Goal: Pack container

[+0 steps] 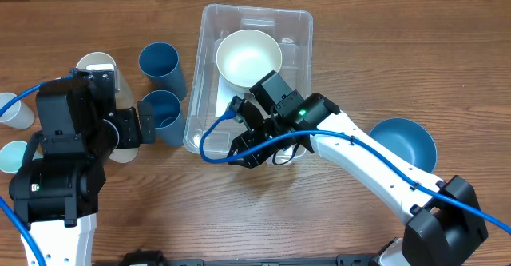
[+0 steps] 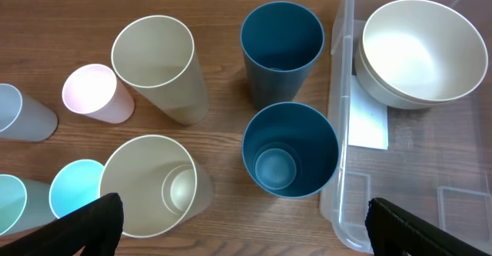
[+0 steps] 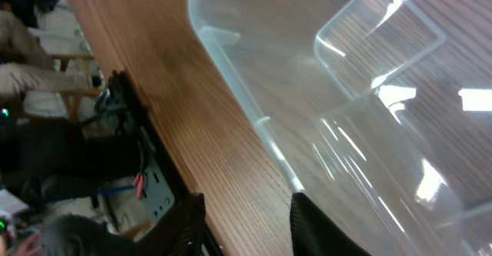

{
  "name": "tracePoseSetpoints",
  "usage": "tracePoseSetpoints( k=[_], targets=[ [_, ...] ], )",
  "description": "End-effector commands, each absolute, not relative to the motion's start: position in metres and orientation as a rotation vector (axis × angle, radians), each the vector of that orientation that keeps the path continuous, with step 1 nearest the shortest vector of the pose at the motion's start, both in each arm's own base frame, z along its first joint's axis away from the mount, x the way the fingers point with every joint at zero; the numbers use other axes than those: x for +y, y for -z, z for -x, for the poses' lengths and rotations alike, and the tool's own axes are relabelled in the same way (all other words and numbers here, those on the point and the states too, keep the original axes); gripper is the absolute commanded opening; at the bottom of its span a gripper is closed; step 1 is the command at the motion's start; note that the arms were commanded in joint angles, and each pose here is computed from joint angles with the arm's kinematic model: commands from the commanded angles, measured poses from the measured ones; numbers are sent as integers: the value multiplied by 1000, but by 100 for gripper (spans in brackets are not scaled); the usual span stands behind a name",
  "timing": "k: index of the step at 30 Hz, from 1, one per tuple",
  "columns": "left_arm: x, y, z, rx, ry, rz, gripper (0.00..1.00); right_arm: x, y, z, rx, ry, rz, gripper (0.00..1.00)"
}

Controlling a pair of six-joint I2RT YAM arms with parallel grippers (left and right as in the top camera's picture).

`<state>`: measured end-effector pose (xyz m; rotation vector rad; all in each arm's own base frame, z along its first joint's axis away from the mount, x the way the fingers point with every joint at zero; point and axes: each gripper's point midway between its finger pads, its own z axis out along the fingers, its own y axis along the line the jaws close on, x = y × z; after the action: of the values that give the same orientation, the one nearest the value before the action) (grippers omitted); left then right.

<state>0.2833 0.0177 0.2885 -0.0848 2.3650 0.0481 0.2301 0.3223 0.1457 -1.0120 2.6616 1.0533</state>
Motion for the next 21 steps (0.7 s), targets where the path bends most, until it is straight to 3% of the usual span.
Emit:
tracePoseSetpoints(
  k=[1,8,21],
  targets=[
    [17,-297,-285,2344,-63,53,100,322,-156,-238,2504,-979,1160,45],
    [17,-297,-285,2344,-63,53,100,334,-165,-250,2391,-990,1185,47],
    [17,-297,-285,2344,-63,53,100,314,-128,-226,2587,-960,1259,47]
  ],
)
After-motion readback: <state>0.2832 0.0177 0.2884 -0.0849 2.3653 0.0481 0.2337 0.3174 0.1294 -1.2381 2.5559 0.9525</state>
